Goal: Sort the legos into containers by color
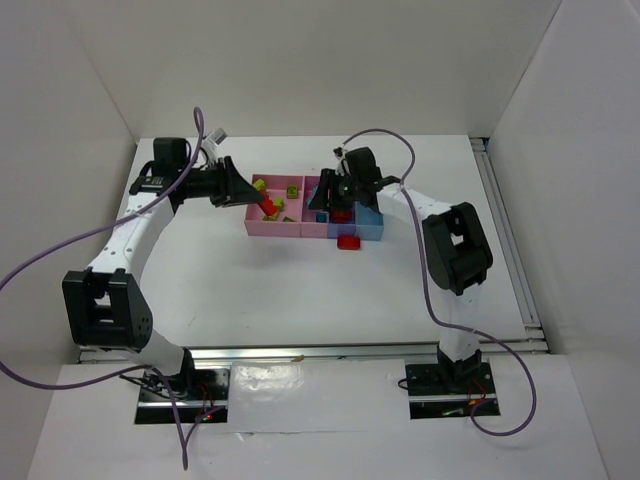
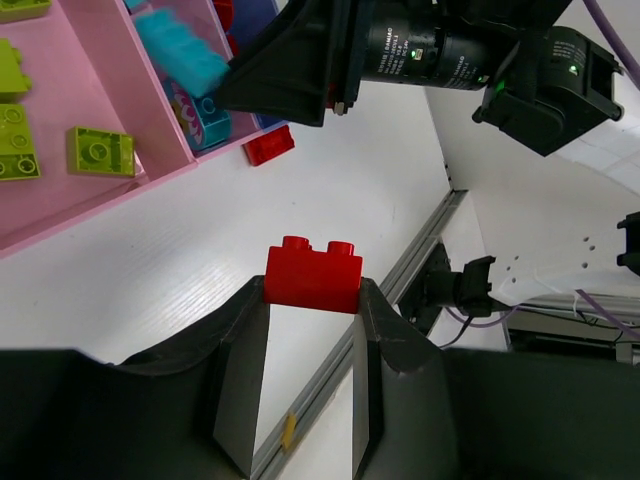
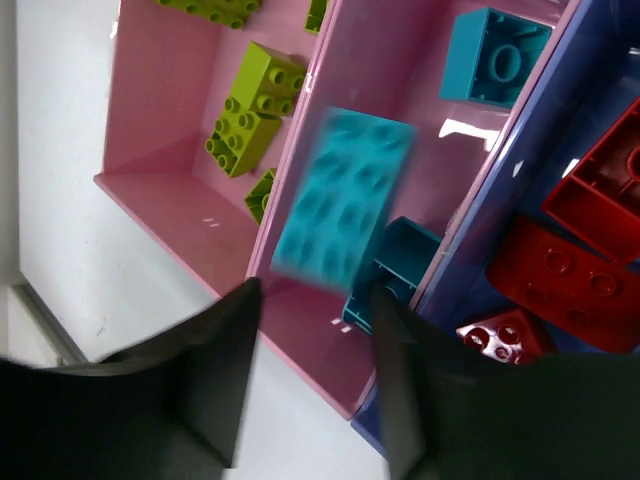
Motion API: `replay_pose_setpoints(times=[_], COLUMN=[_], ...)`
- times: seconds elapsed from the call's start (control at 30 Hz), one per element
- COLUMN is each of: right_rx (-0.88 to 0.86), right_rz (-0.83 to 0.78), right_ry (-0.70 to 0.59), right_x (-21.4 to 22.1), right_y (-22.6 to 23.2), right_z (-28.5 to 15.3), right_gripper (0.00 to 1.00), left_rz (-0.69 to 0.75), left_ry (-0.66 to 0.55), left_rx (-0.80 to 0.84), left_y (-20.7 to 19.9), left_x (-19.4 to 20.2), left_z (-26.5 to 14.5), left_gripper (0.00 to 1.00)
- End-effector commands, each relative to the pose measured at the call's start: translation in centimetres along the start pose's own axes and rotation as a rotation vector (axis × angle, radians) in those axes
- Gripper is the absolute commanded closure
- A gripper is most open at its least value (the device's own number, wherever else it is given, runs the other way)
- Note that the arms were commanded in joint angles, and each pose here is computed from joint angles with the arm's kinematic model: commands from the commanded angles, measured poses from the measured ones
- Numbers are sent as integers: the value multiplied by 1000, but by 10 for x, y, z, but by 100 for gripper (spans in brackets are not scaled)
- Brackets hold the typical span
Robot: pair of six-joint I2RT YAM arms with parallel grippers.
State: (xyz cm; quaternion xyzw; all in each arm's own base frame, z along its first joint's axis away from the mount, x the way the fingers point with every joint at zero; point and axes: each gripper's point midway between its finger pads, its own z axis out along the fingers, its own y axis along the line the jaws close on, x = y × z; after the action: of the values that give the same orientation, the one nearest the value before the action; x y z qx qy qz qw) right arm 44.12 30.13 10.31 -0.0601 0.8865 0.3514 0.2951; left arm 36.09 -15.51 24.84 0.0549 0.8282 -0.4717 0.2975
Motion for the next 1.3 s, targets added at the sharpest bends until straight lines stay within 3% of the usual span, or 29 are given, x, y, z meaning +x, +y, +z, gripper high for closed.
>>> replay_pose_setpoints(times=[0.0,0.1,0.2,0.33,0.53,0.67,0.83,1.0,1.07,1.1,1.13,1.17,1.27], right_rx=[13,23,38,121,377,412,385,384,379,379,382,382,393], right_rz=[-65,-86,-110,-121,-12,35,69,87,90,90,93,94,84], right_ry=[-62,-95,-108,-271,-459,-517,-536,-485,-473,-473,-465,-463,-443], right_x=[-28,-41,-49,-84,-97,-89,-77,-58,-56,-56,-52,-51,-44], right_y=[14,19,23,19,-57,-81,-76,-85,-85,-85,-87,-85,-87], right_z=[-6,-12,-21,-84,-194,-238,-251,-239,-238,-238,-237,-239,-239], right_gripper=[42,28,28,28,32,34,35,35,35,35,35,35,35], left_rz=[55,57,65,86,96,69,93,71,82,67,62,62,68], left_ry=[-36,-28,-22,5,13,72,35,110,100,102,110,110,96], left_rx=[13,15,14,27,22,-27,-156,-235,-246,-263,-268,-268,-272], left_y=[-18,-21,-25,-35,-40,-27,-5,16,14,18,23,23,18], left_x=[-17,-21,-28,-34,-46,-36,-44,-26,-31,-30,-27,-27,-30], left_z=[-3,5,16,47,110,156,196,241,248,250,252,252,247], left_gripper=[100,100,100,100,100,100,100,100,89,77,55,45,33])
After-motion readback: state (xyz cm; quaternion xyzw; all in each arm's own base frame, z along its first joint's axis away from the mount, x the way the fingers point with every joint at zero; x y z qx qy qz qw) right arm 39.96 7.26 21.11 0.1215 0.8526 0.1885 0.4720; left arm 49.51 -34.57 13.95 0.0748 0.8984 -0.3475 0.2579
